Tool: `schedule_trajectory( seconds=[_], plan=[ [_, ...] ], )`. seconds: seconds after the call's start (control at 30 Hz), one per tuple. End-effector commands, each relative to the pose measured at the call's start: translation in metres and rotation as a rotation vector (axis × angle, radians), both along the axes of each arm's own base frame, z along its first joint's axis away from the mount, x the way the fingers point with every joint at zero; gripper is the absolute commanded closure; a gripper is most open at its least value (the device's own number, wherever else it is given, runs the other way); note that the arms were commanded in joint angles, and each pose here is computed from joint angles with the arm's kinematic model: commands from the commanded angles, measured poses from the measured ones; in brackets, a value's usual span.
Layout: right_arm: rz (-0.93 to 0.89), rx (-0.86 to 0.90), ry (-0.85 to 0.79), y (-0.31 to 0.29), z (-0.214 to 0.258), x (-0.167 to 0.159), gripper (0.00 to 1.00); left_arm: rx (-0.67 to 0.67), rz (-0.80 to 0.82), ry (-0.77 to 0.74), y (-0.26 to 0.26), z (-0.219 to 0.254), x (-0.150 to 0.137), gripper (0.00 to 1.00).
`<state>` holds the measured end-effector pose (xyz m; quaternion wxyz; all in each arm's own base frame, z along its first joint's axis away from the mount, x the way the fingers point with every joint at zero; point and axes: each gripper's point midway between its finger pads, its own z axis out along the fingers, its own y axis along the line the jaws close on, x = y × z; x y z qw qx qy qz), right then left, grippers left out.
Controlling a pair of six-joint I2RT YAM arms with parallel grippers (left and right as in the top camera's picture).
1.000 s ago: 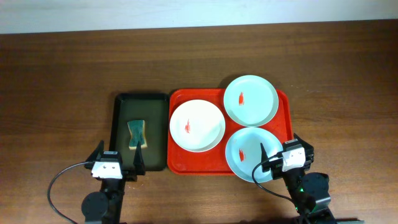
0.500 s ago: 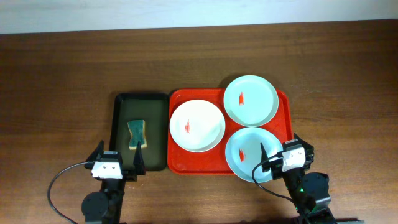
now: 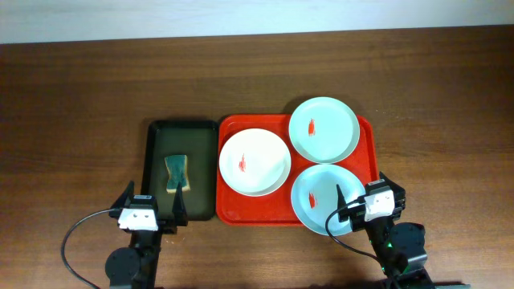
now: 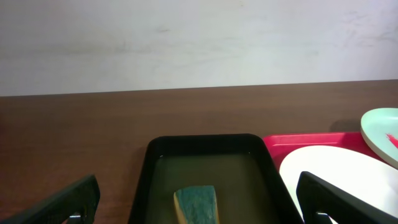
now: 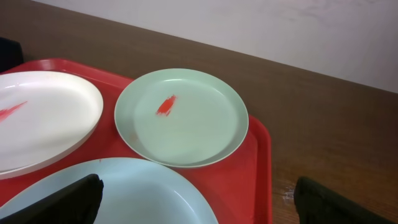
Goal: Clean dirty plates on tray and stack at the side
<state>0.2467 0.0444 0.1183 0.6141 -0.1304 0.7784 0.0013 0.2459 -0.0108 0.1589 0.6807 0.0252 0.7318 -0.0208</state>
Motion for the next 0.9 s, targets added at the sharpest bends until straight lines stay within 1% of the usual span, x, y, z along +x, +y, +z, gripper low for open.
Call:
schedule_trajectory(
  seconds=[0.0,0.13,0.33,0.5,0.87],
  plan=[
    [-0.018,0.001,0.018,-0.004,-0.005,0.000,0.02,0.023,0.007,0.000,0.001,-0.001,0.000,0.01],
    [-0.019,0.003,0.007,-0.004,-0.003,0.000,0.02,0.023,0.008,0.000,0.001,-0.001,0.000,0.01],
    [-0.019,0.027,-0.113,-0.004,0.025,-0.002,0.02,0.023,0.008,0.001,0.001,-0.001,0.000,0.01],
    [-0.019,0.038,-0.168,-0.005,0.038,-0.004,0.02,0.023,0.008,0.003,0.001,-0.002,0.000,0.01],
    [-0.019,0.038,-0.166,-0.005,0.037,-0.004,0.01,0.023,0.008,0.002,0.001,-0.002,0.000,0.01]
  ],
)
